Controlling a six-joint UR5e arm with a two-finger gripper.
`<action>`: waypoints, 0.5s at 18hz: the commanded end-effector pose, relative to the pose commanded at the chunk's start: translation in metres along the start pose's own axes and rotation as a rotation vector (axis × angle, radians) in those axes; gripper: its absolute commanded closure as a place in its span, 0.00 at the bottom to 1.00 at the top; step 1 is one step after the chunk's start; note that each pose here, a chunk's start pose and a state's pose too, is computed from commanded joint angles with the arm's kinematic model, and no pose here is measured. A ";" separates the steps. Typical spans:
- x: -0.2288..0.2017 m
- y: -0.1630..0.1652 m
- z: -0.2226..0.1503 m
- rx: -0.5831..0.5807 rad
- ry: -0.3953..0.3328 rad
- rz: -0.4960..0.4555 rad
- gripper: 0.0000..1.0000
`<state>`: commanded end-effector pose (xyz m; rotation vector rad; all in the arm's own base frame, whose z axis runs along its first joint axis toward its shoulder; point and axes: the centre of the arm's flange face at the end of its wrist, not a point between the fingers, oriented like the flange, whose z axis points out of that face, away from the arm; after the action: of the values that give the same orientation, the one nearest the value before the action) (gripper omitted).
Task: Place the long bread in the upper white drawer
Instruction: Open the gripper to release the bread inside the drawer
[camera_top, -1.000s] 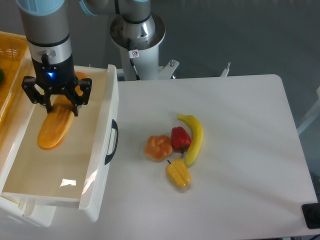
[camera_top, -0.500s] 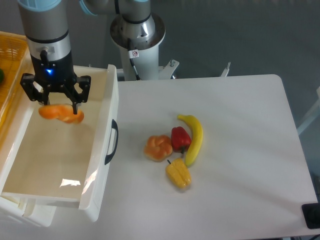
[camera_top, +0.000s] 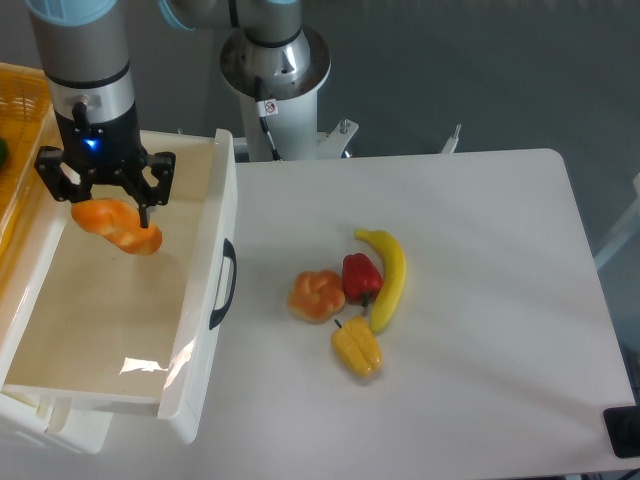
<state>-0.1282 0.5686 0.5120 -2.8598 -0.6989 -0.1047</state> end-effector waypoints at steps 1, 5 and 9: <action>0.001 0.000 0.000 -0.003 0.002 0.001 0.34; 0.002 0.000 0.001 -0.002 0.000 0.000 0.31; 0.001 0.001 0.001 -0.005 -0.006 -0.002 0.29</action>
<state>-0.1269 0.5685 0.5108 -2.8651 -0.7037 -0.0987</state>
